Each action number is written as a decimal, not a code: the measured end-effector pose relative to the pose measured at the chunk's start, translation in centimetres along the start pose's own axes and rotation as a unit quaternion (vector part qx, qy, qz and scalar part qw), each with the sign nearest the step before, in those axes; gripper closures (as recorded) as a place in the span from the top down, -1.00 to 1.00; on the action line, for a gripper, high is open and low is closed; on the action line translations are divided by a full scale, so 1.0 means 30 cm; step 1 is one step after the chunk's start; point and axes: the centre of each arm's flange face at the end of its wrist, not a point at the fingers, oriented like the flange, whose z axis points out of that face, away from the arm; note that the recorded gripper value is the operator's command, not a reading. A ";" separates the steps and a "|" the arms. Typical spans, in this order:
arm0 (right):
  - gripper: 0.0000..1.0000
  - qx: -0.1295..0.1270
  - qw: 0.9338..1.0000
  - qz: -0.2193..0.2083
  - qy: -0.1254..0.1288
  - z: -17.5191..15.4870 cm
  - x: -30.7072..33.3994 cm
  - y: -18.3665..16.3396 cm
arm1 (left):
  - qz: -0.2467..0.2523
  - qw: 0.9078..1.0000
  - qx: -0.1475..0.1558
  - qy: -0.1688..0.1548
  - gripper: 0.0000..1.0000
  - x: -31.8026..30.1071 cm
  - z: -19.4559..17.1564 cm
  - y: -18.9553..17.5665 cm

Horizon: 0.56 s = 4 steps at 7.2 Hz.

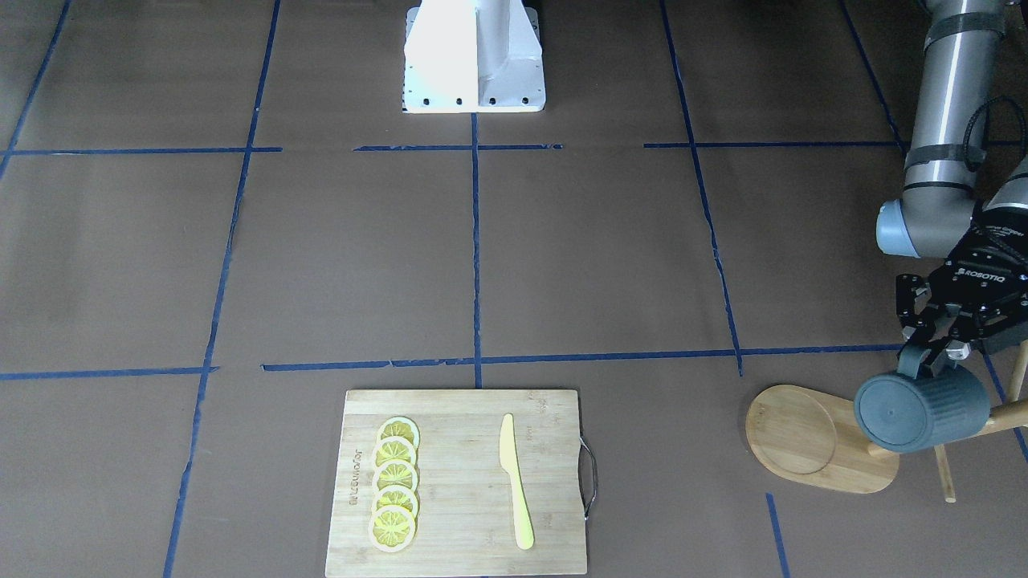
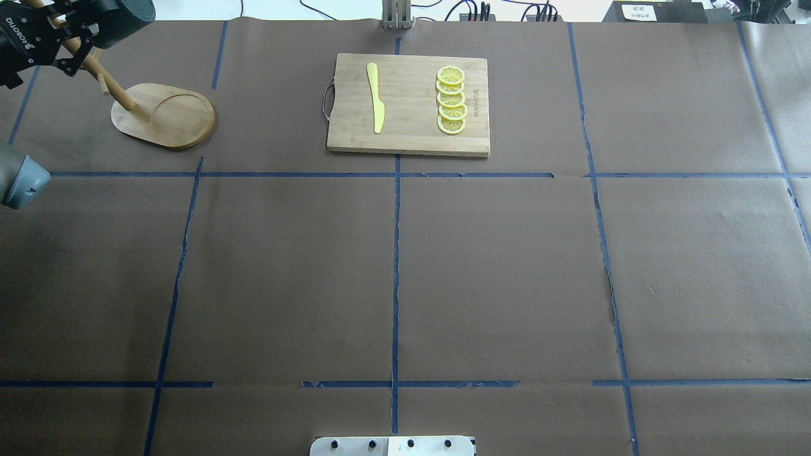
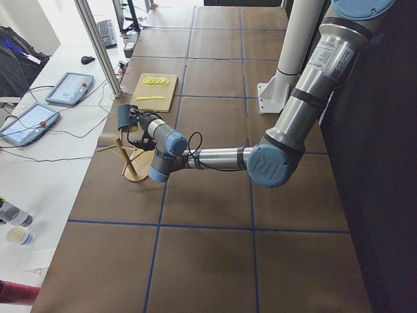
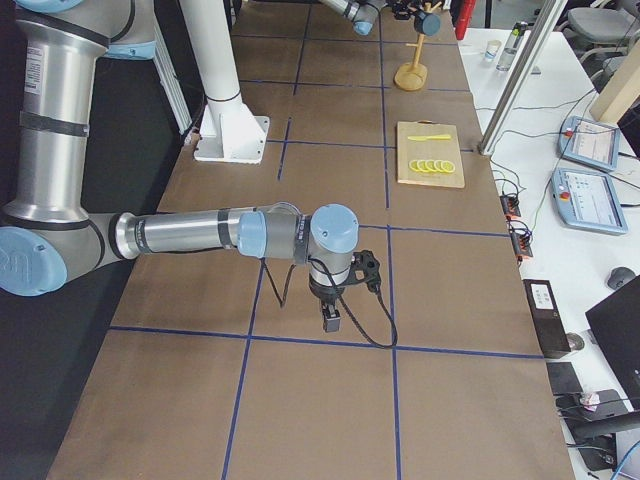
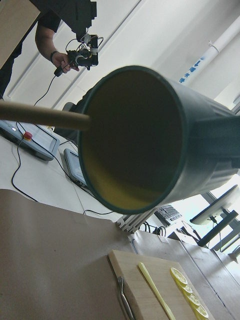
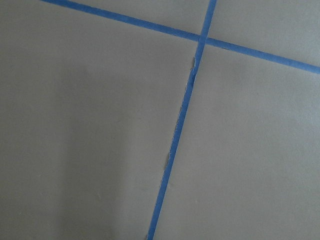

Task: Hang cup on storage rack
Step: 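Slide the mug handle onto a rack peg with the left gripper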

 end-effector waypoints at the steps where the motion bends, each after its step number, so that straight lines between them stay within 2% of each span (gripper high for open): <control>1: 1.00 0.000 1.000 0.000 0.000 0.000 0.000 0.000 | 0.000 1.000 0.002 0.001 -1.00 0.002 -0.007 -0.012; 4: 1.00 0.000 1.000 0.000 0.001 0.001 0.001 0.000 | 0.000 1.000 0.002 0.002 -1.00 -0.005 -0.035 -0.055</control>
